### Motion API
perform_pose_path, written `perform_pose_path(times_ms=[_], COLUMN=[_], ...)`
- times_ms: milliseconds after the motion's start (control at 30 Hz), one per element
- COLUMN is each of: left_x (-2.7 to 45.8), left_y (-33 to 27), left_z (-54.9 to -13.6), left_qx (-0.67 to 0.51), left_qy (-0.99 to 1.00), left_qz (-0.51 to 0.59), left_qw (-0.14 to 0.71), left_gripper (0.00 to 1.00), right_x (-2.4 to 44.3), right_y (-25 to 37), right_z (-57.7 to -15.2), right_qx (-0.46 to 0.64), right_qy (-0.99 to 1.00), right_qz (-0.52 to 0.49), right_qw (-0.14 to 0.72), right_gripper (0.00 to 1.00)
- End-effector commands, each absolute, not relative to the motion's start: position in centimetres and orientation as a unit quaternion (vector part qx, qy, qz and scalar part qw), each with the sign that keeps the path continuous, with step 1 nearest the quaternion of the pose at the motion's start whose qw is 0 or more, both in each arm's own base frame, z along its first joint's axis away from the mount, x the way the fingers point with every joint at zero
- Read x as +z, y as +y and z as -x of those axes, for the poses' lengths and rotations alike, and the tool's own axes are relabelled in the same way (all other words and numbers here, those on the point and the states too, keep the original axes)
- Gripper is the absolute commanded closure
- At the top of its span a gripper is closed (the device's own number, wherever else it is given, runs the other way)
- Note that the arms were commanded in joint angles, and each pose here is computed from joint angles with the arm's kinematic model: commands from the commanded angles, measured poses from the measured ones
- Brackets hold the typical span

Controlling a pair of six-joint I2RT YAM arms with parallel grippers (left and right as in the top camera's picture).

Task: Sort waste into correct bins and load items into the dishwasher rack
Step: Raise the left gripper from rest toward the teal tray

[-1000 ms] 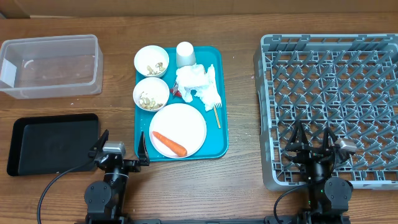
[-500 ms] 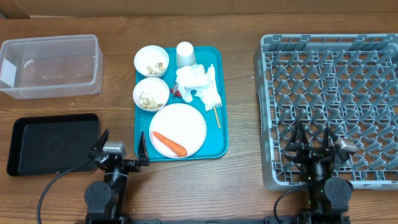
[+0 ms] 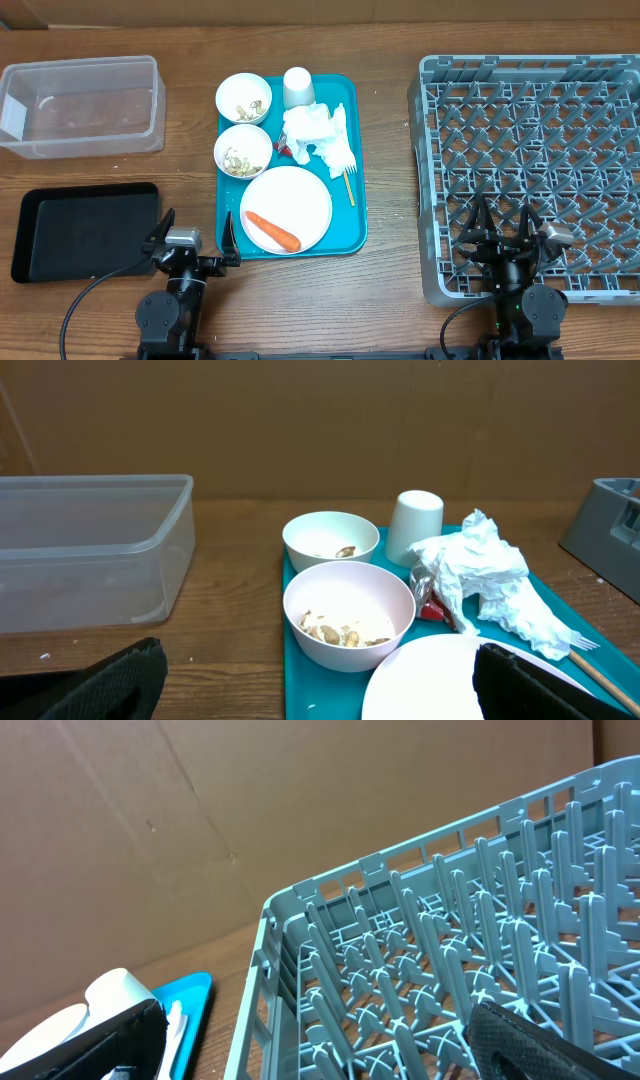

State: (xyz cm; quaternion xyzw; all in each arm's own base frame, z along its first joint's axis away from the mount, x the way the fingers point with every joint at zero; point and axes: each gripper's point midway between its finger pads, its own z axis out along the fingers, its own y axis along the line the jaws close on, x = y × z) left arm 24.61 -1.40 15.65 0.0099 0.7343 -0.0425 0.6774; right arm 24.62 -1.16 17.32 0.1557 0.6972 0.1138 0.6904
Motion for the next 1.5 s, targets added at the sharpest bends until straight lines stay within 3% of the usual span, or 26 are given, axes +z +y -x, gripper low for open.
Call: perform_pose_path(times_ms=[0,1033,1233,1467], left_x=[15.7,15.7,16.4,17.8], left_y=[-1.0,-0.8,-6.4,-7.9], left_z=[-24.6,-24.6,-23.5,-22.8], left_qx=[-0.028,-0.028,-0.314,-0.393], left_qy=[0.733,0.733,0.719,0.699], left_qz=[-0.011,-0.005,0.069,0.081], left_qw=[0.68,0.68,0.616,0.592], left_gripper=[0.0,0.0,0.0,0.0], right_x=[17.1,17.1,17.1,17.1], right_y=[-1.2,-1.2,-1.2,-1.2], right_z=[-24.6,-24.6,-24.6,-24.6], right_qx=[0.111,0.111,0.111,0.111], right_qy=[0.697,0.697,0.697,0.697], right_qz=[-0.154,-0.154,-0.154,-0.154], right_qw=[0.692,0.692,0.692,0.692], right_gripper=[0.0,0.0,0.0,0.0])
